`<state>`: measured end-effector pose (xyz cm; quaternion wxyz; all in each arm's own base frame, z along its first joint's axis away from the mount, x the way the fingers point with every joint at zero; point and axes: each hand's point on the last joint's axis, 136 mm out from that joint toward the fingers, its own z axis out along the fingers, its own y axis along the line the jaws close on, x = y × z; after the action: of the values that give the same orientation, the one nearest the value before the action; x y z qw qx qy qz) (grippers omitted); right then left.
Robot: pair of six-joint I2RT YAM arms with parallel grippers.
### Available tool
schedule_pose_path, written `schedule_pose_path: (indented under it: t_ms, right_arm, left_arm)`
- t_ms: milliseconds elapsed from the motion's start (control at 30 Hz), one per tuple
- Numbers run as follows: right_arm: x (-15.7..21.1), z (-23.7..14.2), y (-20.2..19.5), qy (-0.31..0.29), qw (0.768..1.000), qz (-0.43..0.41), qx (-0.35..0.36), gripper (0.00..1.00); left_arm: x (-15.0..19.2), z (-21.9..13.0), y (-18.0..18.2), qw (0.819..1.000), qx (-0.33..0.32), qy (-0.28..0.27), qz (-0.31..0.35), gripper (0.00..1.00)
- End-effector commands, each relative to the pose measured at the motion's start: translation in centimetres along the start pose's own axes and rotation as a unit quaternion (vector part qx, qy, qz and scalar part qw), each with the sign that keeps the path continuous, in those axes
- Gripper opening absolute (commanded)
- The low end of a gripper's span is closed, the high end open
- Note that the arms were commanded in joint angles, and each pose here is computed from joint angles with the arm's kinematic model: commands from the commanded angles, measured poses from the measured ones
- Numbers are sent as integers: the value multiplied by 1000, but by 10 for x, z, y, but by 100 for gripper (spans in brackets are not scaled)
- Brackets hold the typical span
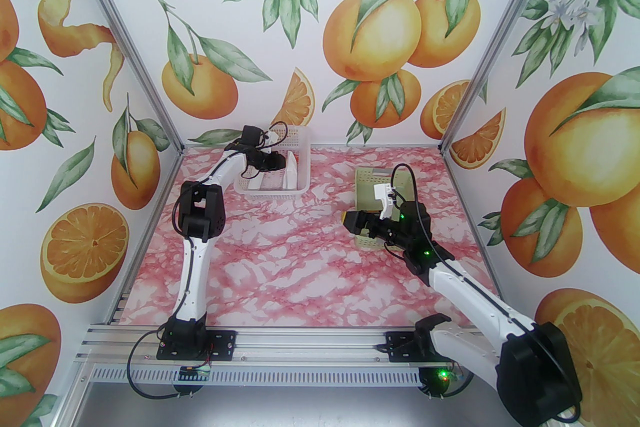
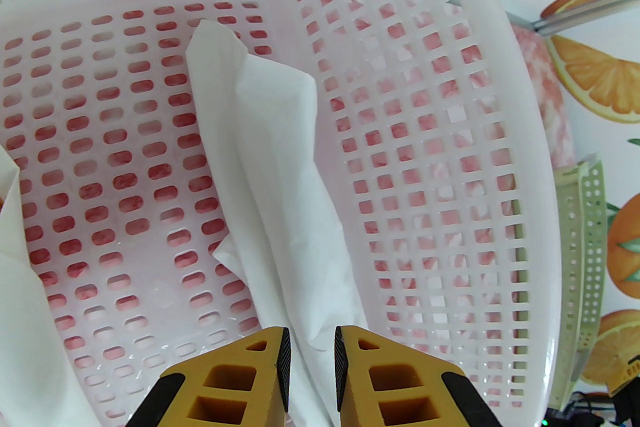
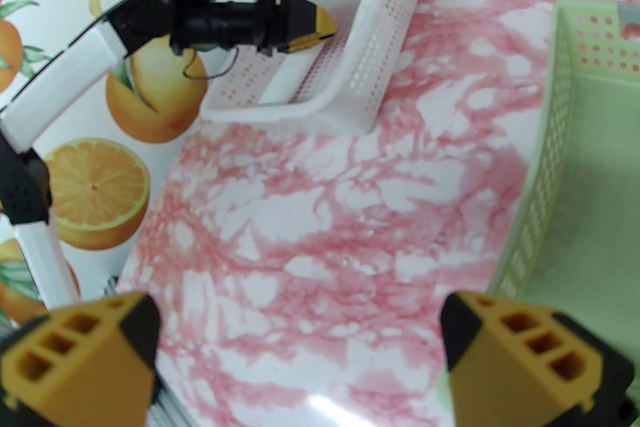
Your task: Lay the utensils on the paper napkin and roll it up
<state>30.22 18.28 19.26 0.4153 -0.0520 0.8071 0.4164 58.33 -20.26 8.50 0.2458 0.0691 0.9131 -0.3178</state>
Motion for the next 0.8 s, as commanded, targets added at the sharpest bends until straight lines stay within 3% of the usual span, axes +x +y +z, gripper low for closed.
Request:
schedule_pose_path:
  t_ms: [0, 167, 333, 767]
  right_arm:
    - [-9, 1, 3, -10, 1000, -2, -8, 98]
    - [-9, 2, 3, -9, 1000, -2, -8, 98]
    - [-9, 2, 3, -9, 1000, -2, -8, 98]
    - [-8, 1, 2, -8, 1000, -2, -5, 98]
  left_arm:
    - [-13, -15, -29, 999, 32, -18, 25, 23]
    - [-13, -6, -44, 998, 54, -21, 31, 16]
    - [-7, 9, -41, 998, 54, -7, 27, 15]
    - [9, 21, 7, 1000, -15, 15, 9, 15]
